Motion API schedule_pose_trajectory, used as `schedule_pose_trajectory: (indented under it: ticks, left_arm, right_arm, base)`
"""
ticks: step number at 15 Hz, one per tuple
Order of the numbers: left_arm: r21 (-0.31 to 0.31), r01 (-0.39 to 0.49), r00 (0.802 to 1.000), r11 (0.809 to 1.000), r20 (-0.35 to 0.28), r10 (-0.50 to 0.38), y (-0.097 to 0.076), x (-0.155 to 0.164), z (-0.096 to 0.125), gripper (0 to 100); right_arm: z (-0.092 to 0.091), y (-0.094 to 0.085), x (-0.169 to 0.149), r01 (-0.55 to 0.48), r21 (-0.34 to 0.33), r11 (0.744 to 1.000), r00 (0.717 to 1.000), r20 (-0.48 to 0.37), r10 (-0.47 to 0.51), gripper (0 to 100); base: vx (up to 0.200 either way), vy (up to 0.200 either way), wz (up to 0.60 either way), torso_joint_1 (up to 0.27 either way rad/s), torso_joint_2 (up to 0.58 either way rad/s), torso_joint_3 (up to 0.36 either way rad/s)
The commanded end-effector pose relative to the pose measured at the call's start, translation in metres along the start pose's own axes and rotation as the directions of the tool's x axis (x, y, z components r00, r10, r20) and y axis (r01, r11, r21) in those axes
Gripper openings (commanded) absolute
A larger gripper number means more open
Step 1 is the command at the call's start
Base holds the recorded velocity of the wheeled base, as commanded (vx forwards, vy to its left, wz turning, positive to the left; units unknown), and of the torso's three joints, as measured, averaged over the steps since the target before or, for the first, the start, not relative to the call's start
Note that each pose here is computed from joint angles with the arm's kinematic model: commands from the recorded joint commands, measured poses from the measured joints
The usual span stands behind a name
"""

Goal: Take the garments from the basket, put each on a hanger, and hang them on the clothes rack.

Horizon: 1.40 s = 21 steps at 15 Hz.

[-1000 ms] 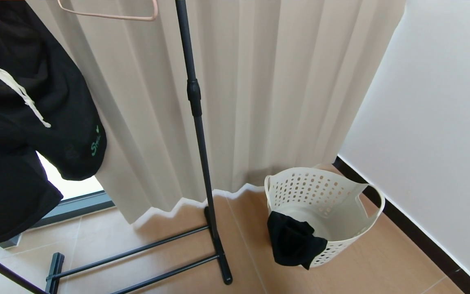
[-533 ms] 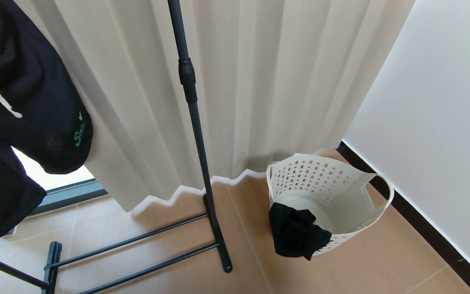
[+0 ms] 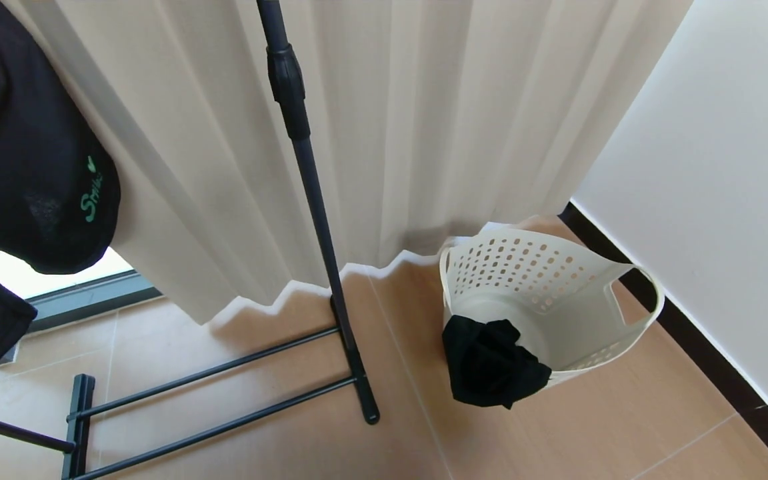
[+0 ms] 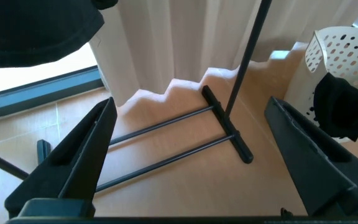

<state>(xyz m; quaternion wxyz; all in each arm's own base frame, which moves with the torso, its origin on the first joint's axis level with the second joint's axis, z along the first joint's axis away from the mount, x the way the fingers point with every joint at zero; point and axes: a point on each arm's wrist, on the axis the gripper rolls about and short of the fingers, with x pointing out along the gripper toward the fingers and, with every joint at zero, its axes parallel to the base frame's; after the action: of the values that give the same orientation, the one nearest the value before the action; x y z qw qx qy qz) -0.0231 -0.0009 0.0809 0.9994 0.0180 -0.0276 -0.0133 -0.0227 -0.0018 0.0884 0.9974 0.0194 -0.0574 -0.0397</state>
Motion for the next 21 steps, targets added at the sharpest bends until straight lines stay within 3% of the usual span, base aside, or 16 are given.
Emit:
schedule_pose_trajectory:
  ticks: [1, 6, 10, 21]
  left_arm:
    - [0.000, -0.002, 1.000, 1.000, -0.001, 0.002, 0.0000, 0.0001, 0.0001, 100]
    - [0.000, -0.003, 1.000, 1.000, -0.001, 0.003, 0.0001, 0.0001, 0.0001, 100]
    - [0.000, -0.003, 1.000, 1.000, -0.001, 0.003, 0.0001, 0.0001, 0.0001, 100]
    - [-0.001, -0.003, 1.000, 1.000, -0.001, 0.003, 0.0001, 0.0001, 0.0001, 100]
  right_arm:
    - [0.0000, 0.0000, 0.0000, 0.000, 0.001, 1.000, 1.000, 0.000, 0.000, 100]
    - [0.0000, 0.0000, 0.0000, 0.000, -0.001, 1.000, 1.000, 0.000, 0.000, 100]
    - [0.0000, 0.0000, -0.0001, 0.000, -0.002, 1.000, 1.000, 0.001, 0.000, 100]
    - [0.0002, 0.0000, 0.0000, 0.000, 0.001, 1.000, 1.000, 0.001, 0.000, 100]
  base:
    - [0.000, 0.000, 0.00, 0.007, 0.00, -0.198]
    - [0.000, 0.000, 0.00, 0.003, 0.00, -0.198]
    - [0.000, 0.000, -0.60, 0.002, 0.00, -0.052]
    - [0.000, 0.000, 0.00, 0.000, 0.00, -0.116]
